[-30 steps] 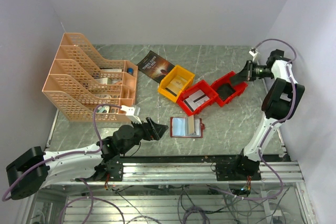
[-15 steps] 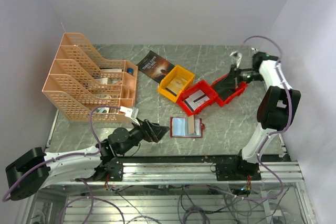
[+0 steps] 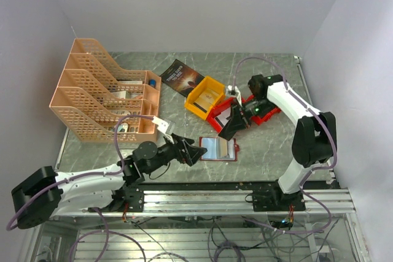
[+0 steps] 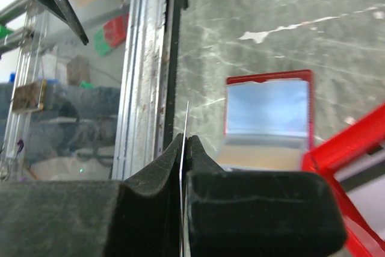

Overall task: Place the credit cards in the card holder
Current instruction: Pick up the credit card from the storage box.

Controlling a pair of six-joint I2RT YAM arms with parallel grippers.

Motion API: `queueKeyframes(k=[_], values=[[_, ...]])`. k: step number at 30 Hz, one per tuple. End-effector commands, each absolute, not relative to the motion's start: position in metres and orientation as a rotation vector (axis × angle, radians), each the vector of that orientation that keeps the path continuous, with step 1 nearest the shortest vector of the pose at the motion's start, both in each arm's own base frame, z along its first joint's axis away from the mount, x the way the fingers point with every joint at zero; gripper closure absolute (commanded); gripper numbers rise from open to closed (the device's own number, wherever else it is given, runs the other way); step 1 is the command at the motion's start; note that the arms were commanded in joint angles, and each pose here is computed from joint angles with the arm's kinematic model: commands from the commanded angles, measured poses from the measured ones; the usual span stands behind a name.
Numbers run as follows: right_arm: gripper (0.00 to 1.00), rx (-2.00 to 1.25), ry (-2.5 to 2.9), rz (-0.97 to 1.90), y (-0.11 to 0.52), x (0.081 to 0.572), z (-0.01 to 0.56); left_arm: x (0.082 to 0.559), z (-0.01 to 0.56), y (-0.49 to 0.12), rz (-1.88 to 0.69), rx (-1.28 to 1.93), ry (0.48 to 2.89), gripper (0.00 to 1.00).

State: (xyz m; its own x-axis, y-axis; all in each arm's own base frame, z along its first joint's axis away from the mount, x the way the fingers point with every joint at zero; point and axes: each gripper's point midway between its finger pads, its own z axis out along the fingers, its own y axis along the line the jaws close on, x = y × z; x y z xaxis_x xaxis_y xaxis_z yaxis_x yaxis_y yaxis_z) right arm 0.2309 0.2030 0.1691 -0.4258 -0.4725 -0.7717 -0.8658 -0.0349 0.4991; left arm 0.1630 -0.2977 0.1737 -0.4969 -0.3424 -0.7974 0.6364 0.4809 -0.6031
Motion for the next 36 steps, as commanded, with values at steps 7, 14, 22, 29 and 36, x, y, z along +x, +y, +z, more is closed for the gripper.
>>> queueKeyframes(k=[7, 14, 22, 29, 36], values=[[1.0, -1.706, 1.745, 1.403, 0.235, 0.182, 0.156, 0.159, 0.179, -0.344, -1.174, 0.62, 1.729, 0.12], [1.0, -1.738, 1.717, 1.423, 0.239, 0.174, 0.159, 0.161, 0.175, -0.357, -1.194, 0.656, 1.72, 0.27], [1.0, -1.754, 1.697, 1.442, 0.241, 0.169, 0.162, 0.158, 0.167, -0.362, -1.212, 0.681, 1.73, 0.5], [1.0, -1.774, 1.686, 1.457, 0.242, 0.163, 0.161, 0.159, 0.167, -0.367, -1.22, 0.699, 1.725, 0.6], [1.0, -1.783, 1.686, 1.456, 0.243, 0.16, 0.161, 0.157, 0.166, -0.373, -1.254, 0.715, 1.717, 0.71]])
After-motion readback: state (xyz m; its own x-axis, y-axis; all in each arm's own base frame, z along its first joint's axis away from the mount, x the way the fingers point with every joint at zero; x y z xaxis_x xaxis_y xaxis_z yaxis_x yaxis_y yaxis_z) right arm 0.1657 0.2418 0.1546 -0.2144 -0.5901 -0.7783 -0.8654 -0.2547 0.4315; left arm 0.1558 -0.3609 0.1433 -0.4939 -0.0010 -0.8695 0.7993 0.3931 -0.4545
